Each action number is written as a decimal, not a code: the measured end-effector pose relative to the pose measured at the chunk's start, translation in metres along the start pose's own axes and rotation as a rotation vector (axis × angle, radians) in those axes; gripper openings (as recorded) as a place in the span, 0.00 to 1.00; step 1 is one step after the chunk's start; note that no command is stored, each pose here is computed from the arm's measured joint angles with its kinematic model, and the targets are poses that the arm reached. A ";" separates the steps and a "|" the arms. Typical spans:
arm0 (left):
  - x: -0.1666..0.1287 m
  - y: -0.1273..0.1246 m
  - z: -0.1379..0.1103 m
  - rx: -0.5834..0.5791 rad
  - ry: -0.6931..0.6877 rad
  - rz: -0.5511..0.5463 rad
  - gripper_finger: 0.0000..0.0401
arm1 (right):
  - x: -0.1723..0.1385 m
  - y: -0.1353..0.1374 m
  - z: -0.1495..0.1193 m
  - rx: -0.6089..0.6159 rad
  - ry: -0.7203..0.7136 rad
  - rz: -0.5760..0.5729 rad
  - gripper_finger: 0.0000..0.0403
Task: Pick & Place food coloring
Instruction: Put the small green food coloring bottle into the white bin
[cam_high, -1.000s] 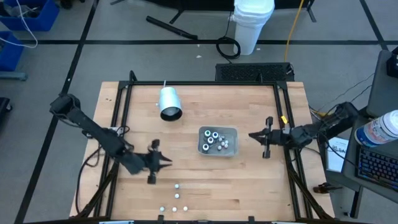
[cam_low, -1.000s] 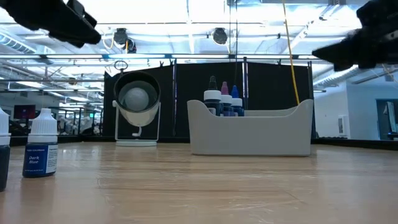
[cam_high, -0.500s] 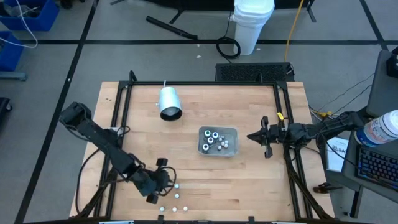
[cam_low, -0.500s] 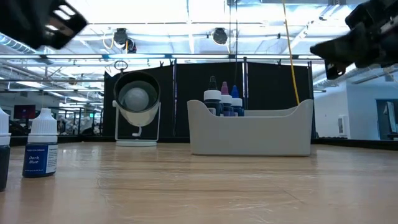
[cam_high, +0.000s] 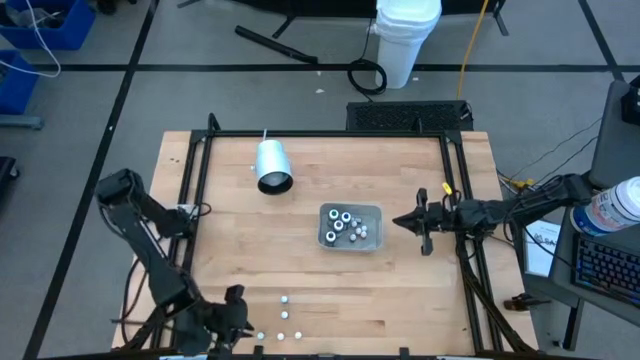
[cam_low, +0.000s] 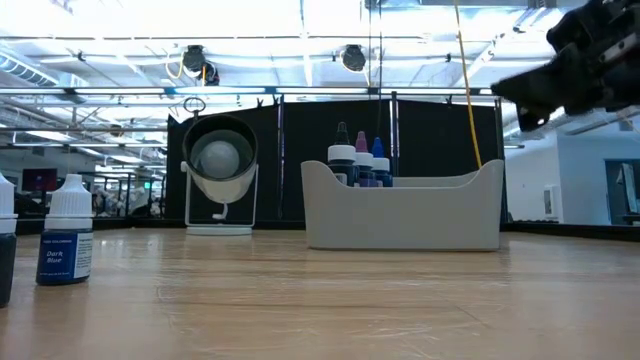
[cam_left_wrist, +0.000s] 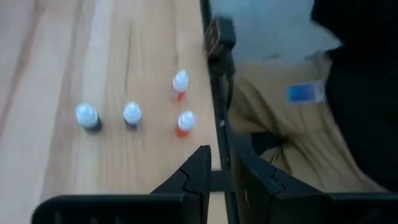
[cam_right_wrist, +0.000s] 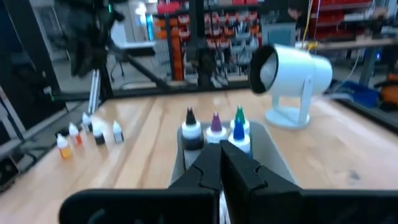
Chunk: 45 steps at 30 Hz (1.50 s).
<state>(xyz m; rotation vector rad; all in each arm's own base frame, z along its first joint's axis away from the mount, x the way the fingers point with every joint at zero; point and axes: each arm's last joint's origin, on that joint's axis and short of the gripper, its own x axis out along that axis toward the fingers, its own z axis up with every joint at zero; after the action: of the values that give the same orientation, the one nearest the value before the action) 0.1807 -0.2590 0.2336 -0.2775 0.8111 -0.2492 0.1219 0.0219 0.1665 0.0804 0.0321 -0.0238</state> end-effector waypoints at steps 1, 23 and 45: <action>0.004 -0.001 -0.004 -0.003 0.014 0.008 0.17 | 0.000 0.000 0.002 0.003 -0.018 0.002 0.00; 0.056 -0.008 -0.023 0.090 0.159 -0.035 0.52 | 0.004 0.001 0.001 0.013 -0.018 0.002 0.00; 0.081 0.012 -0.038 0.222 0.223 0.071 0.67 | 0.005 0.001 -0.001 0.022 0.006 -0.001 0.00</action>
<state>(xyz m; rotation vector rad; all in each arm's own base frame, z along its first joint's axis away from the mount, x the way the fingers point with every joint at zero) 0.2073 -0.2800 0.1501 -0.0117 1.0030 -0.3041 0.1269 0.0231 0.1650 0.1021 0.0376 -0.0247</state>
